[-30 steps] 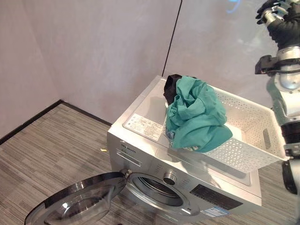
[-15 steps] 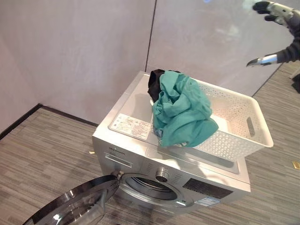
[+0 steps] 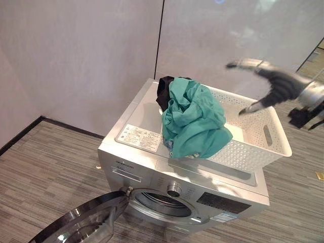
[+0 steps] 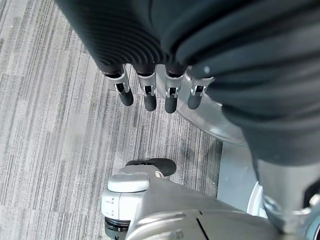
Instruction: Grab the laundry basket,head to the washer,open it,put in the laundry and shut it.
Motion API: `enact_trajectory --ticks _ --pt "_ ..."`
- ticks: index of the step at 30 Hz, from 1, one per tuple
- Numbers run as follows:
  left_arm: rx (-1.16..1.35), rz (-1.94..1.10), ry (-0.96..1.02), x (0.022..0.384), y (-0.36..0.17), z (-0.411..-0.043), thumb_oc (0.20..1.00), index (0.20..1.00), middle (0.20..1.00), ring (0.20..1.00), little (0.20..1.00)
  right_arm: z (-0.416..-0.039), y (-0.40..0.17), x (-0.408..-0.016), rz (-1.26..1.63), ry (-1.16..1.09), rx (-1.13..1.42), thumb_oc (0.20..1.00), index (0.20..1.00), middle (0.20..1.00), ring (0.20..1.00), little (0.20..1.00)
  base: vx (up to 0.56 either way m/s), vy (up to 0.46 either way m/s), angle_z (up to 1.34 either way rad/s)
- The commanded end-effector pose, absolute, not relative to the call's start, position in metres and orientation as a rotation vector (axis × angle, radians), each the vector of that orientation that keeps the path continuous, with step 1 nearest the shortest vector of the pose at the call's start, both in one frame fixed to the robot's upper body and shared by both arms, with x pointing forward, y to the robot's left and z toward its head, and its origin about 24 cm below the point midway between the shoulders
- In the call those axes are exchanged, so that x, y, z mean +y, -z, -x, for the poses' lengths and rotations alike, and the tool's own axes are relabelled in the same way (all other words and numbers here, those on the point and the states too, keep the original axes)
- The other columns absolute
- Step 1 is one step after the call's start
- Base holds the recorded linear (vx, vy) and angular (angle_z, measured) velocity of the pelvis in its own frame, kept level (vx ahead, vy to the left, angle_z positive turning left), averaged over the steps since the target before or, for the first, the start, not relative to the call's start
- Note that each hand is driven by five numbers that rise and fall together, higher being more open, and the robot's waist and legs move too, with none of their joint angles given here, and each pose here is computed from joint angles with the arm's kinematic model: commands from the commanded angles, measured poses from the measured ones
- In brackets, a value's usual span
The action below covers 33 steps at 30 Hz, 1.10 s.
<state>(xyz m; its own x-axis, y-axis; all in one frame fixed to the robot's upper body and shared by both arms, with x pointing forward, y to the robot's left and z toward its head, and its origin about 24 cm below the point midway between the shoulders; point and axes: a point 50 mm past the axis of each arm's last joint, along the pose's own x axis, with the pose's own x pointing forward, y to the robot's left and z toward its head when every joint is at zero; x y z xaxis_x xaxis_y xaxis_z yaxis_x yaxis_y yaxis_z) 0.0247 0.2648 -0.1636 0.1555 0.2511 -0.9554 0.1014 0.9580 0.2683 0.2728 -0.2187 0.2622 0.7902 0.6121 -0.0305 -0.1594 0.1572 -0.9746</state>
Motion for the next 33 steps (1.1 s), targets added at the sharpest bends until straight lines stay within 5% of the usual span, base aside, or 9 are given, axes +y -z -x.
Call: enact_trajectory --ticks 1,9,10,12,13,22,33 --pt "1.485 -0.294 -0.039 0.261 0.165 -0.013 1.0 1.0 1.0 1.0 1.0 -0.276 -0.267 -0.215 1.31 -0.615 -0.391 1.0 1.0 1.0 1.0 1.0 0.0 0.0 0.0" --pt "1.488 -0.283 -0.04 0.264 0.164 -0.015 1.0 1.0 1.0 1.0 1.0 -0.284 -0.238 -0.197 1.481 -0.738 -0.294 1.0 1.0 1.0 1.0 1.0 0.0 0.0 0.0" --pt "1.483 -0.287 -0.041 0.264 0.164 -0.016 1.0 1.0 1.0 1.0 1.0 -0.285 -0.239 -0.197 1.493 -0.725 -0.307 0.805 0.805 0.805 0.805 0.805 0.0 0.0 0.0" --pt "1.479 -0.292 -0.042 0.264 0.164 -0.018 1.0 1.0 1.0 1.0 1.0 -0.287 -0.242 -0.195 1.507 -0.694 -0.34 0.278 0.278 0.278 0.278 0.278 0.0 0.0 0.0" --pt "1.479 -0.292 -0.042 0.264 0.164 -0.018 1.0 1.0 1.0 1.0 1.0 -0.287 -0.242 -0.195 1.507 -0.693 -0.341 0.2 0.2 0.2 0.2 0.2 0.0 0.0 0.0" --pt "1.487 -0.3 -0.04 0.263 0.165 -0.017 1.0 1.0 1.0 1.0 1.0 -0.291 -0.262 -0.217 1.506 -0.481 -0.394 0.2 0.2 0.2 0.2 0.2 0.0 -0.002 0.02" --pt "1.474 -0.357 -0.043 0.264 0.164 -0.022 1.0 1.0 1.0 1.0 1.0 -0.287 -0.335 -0.28 1.37 0.166 -0.615 0.2 0.2 0.2 0.2 0.2 0.0 0.0 0.0"
